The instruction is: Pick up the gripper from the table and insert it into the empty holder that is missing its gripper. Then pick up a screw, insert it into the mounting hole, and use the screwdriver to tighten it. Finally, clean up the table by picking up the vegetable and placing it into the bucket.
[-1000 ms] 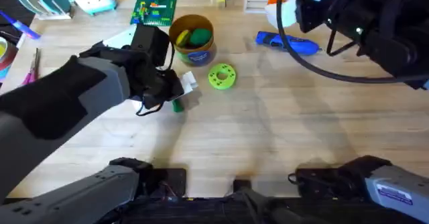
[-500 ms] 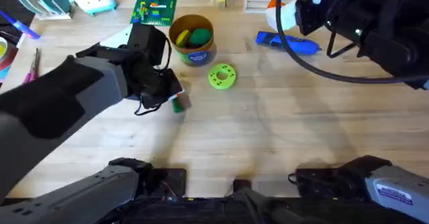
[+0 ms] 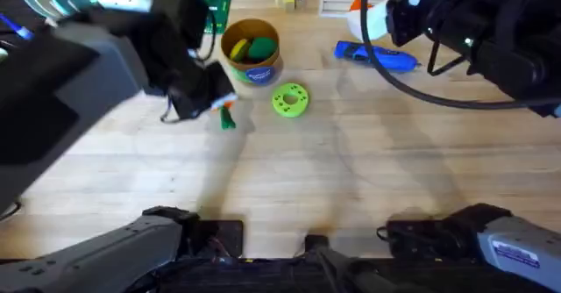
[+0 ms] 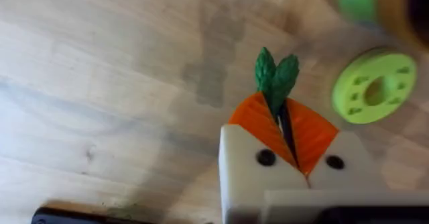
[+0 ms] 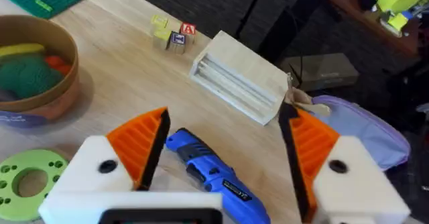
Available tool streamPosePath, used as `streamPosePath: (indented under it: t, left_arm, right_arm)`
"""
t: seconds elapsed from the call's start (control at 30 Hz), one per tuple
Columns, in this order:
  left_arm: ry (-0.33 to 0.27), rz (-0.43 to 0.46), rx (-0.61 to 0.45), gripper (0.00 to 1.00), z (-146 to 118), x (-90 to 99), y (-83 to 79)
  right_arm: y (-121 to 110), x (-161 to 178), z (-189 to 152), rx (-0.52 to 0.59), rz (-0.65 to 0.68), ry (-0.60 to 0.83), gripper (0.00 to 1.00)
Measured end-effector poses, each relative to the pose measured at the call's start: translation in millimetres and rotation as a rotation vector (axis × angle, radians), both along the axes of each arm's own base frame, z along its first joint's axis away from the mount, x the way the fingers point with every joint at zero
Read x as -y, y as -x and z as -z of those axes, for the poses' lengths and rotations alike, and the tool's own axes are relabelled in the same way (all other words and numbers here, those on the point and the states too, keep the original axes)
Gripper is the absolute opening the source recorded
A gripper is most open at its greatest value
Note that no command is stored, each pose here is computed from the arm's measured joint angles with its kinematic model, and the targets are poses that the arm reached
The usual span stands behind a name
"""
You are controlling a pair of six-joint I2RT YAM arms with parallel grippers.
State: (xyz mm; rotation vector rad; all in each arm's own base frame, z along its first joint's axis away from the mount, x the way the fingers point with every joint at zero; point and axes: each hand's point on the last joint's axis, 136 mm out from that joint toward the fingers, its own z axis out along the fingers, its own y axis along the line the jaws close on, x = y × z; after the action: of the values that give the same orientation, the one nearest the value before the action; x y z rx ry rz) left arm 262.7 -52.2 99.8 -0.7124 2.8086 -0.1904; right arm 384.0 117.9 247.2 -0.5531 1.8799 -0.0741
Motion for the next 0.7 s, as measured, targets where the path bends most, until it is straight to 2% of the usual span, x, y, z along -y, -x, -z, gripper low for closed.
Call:
streamPosePath:
  t: [0.07, 0.23, 0.37, 0.5, 0.7]
  left_arm:
    - [0.014, 0.004, 0.085, 0.023, -29, 4.0, -21.7]
    - [0.041, 0.036, 0.393, 0.023, -102, 13.7, -84.3]
    - [0.051, 0.054, 0.544, 0.023, -124, 19.1, -116.5]
    - [0.051, 0.061, 0.580, 0.023, -116, 23.9, -142.2]
    - [0.030, 0.070, 0.460, 0.023, -65, 26.1, -153.9]
  right_arm:
    - [0, 0, 0, 0.001, 0.000, 0.000, 0.993]
    - [0, 0, 0, 0.000, 0.000, 0.000, 0.993]
    - [0, 0, 0, 0.000, 0.000, 0.000, 0.994]
    - [0, 0, 0, 0.000, 0.000, 0.000, 0.994]
    - [0, 0, 0, 0.000, 0.000, 0.000, 0.994]
